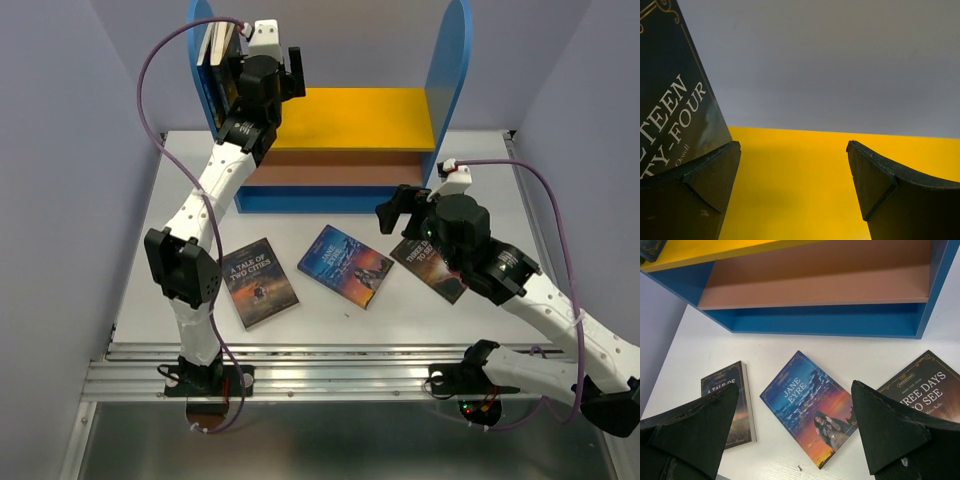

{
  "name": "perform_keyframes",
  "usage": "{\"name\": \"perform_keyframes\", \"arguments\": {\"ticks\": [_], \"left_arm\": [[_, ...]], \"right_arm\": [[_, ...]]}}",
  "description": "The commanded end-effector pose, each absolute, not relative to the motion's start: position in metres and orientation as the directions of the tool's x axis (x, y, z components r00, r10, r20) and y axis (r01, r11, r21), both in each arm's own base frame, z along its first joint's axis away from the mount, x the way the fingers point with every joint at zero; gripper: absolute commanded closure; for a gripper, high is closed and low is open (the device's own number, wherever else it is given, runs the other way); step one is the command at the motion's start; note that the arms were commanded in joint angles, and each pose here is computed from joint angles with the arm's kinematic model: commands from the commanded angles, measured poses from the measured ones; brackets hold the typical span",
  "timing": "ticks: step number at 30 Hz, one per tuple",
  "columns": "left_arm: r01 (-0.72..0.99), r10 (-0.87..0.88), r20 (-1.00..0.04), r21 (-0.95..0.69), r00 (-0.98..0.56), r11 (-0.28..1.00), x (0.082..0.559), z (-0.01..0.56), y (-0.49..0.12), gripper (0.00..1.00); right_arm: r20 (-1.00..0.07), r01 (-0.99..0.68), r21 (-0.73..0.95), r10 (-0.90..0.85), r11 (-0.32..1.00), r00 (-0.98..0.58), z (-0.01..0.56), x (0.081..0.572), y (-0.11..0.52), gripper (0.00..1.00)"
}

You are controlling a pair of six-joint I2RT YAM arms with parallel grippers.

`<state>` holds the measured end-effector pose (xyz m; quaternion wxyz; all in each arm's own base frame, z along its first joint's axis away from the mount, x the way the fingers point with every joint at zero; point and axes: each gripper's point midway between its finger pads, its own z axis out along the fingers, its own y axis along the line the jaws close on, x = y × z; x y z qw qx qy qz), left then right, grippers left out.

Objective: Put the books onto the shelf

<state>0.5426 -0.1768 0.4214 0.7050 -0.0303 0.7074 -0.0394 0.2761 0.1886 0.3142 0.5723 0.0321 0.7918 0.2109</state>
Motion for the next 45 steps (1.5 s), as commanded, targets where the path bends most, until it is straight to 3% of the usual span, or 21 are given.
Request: {"name": "perform_keyframes", "arguments": {"ticks": [1,19,32,45], "left_arm": [[-0.054,-0.129,-0.990,-0.132,0.066,0.990,0.547,0.449,-0.154,0.01],[-0.143,-0.081,-0.997,-0.083,0.017,0.986,0.573,0.416,-0.129,0.01],[-0.181,-0.083,-0.996,-0.084,0.017,0.980,0.561,0.410,-0.096,0.01],[-0.042,-0.152,-0.986,-0.155,0.073,0.987,0.555,0.431,-0.118,0.01]], "right_arm": [[-0.894,-0.181,0.382,0.312,0.906,-0.321,0.323,0.280,0.188,0.00],[-0.894,-0.172,0.380,0.314,0.909,-0.320,0.324,0.284,0.190,0.00],[-0.893,-0.170,0.380,0.313,0.909,-0.322,0.323,0.285,0.191,0.00],[-0.892,-0.169,0.381,0.313,0.909,-0.327,0.321,0.284,0.191,0.00]]}}
